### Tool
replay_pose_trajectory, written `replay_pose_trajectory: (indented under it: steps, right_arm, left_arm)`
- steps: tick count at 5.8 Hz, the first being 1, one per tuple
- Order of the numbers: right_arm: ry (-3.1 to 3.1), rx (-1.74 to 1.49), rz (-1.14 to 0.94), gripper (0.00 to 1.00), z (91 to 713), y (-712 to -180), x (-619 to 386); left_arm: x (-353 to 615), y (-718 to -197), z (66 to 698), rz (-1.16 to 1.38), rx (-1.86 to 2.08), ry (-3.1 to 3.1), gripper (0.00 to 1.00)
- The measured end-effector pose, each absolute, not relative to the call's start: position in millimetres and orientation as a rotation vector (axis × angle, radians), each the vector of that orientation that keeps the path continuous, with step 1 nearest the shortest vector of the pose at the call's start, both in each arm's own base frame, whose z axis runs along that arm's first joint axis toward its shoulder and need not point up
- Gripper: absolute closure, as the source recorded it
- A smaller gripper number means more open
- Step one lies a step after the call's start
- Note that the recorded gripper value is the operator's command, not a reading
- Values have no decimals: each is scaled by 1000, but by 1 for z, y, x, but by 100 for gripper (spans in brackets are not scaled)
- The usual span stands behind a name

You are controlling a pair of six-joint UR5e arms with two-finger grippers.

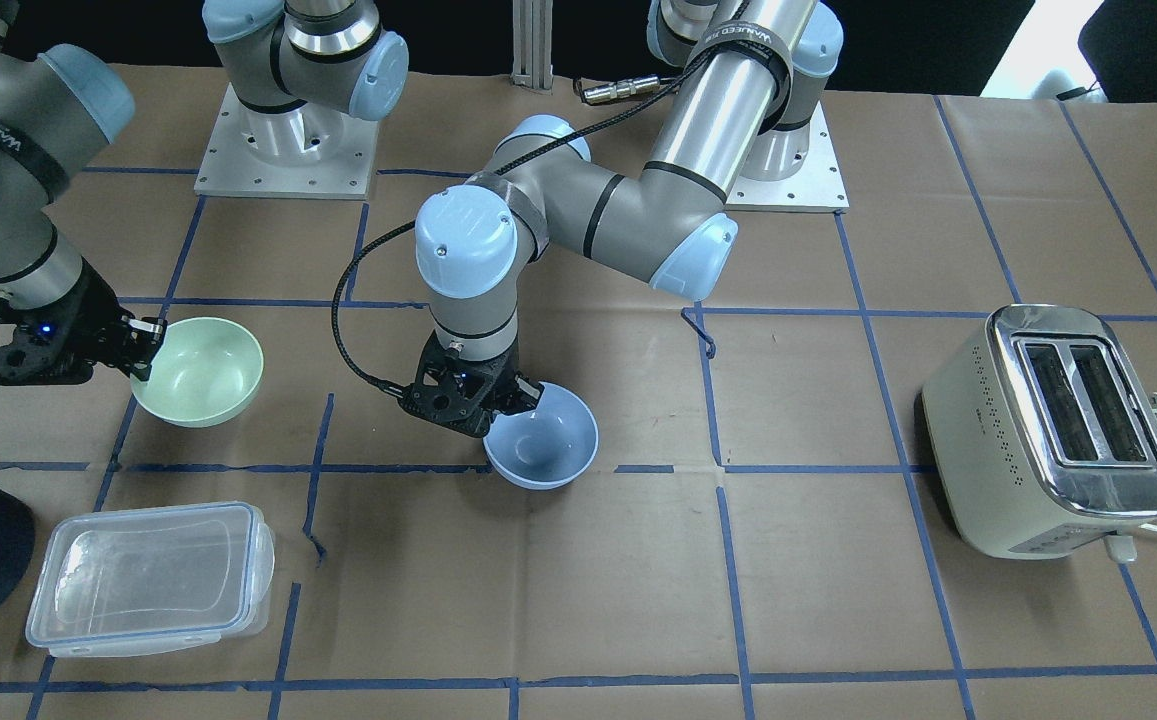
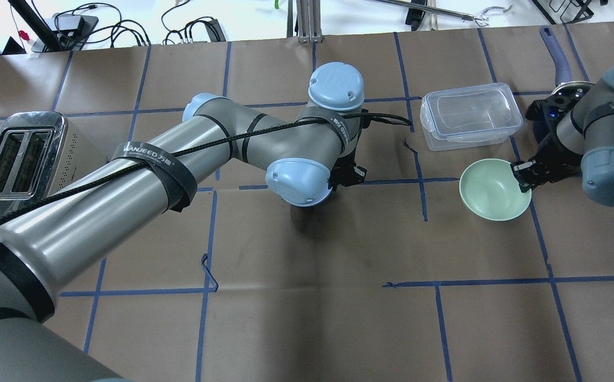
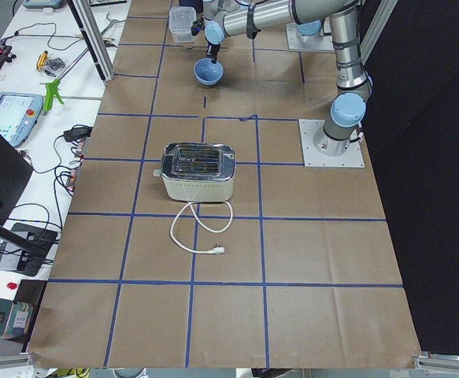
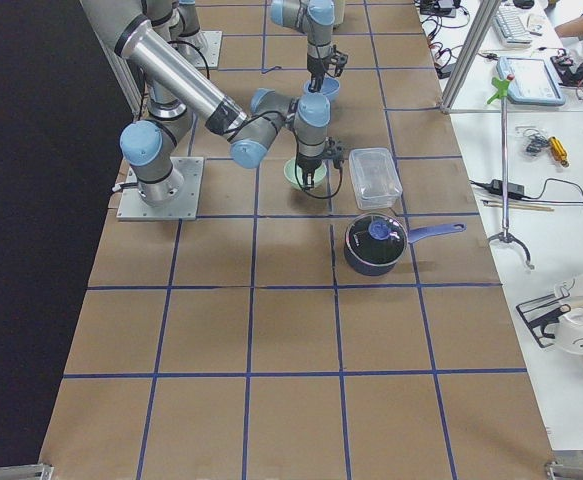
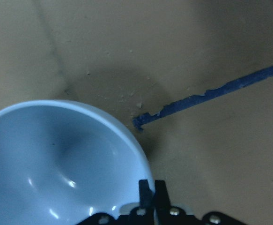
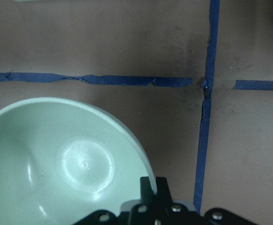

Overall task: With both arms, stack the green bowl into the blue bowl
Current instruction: 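Carry blue bowl to table center with left gripper while right lifts green bowl, then release blue bowl with left gripper while right carries green bowl toward it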

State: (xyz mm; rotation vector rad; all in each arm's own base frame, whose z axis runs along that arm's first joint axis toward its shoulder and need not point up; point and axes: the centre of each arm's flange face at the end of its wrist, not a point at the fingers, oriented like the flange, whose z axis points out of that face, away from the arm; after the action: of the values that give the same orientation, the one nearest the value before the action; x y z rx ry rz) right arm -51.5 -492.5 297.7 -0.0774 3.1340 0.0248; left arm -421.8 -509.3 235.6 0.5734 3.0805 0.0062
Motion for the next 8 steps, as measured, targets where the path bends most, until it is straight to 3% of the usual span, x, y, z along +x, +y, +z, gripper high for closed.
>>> replay_pose_trajectory:
  steps: [4, 8]
  right_arm:
    - [3031, -79, 34, 95, 413, -507, -44]
    - [3031, 51, 10, 95, 418, -518, 34]
  left_arm:
    - [-413, -512, 261, -15, 575, 3086, 2]
    - [-254, -492, 437, 32, 277, 3126, 2]
